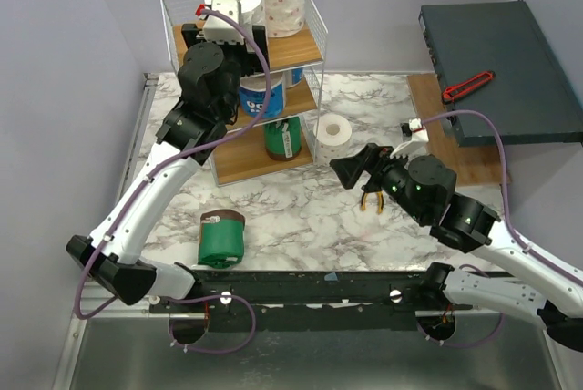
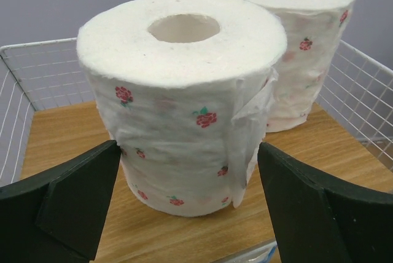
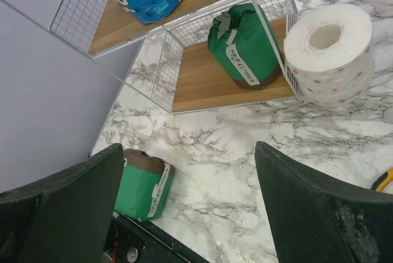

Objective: Place and organize the paper towels onto the shelf
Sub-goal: Adjust the paper towel on the shelf.

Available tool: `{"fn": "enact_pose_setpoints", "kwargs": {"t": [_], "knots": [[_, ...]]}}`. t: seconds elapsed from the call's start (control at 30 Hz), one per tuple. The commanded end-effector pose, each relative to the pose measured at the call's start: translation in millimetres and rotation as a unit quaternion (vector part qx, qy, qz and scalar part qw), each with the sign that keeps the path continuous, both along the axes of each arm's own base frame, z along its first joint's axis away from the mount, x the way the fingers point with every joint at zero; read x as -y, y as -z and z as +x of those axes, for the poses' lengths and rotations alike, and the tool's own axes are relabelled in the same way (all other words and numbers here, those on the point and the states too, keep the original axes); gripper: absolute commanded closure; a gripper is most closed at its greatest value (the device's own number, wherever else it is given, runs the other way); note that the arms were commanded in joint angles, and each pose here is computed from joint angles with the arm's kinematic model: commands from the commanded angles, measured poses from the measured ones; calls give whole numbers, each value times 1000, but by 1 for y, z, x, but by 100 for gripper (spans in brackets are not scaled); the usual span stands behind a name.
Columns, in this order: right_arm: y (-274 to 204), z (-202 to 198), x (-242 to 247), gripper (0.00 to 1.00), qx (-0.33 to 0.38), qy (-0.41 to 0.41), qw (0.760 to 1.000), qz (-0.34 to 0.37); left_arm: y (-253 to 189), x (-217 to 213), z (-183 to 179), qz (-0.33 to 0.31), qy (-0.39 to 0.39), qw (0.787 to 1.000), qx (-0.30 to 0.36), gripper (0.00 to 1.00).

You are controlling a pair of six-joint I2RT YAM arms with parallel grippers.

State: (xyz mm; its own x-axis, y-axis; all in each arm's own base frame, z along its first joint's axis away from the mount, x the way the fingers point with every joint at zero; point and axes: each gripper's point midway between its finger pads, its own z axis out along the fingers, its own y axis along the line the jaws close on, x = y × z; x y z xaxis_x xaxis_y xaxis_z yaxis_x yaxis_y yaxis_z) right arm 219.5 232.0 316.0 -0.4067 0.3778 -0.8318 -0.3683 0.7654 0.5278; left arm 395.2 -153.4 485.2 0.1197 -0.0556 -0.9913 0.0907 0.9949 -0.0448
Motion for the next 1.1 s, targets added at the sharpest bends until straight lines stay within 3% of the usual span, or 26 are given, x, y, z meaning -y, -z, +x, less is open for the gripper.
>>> {"fn": "enact_pose_setpoints", "kwargs": {"t": [0.0,0.53,1.07], "knots": [[7,0,10,10,-5,19,1000,-8,-4,-17,11,7,-43,999,-1,6],[13,1,16,10,-6,31,999,-19,6,-36,37,27,-90,996,-1,5],[20,2,17,10,-12,34,999,-26,12,-25,55,25,-73,997,-3,4]]}}
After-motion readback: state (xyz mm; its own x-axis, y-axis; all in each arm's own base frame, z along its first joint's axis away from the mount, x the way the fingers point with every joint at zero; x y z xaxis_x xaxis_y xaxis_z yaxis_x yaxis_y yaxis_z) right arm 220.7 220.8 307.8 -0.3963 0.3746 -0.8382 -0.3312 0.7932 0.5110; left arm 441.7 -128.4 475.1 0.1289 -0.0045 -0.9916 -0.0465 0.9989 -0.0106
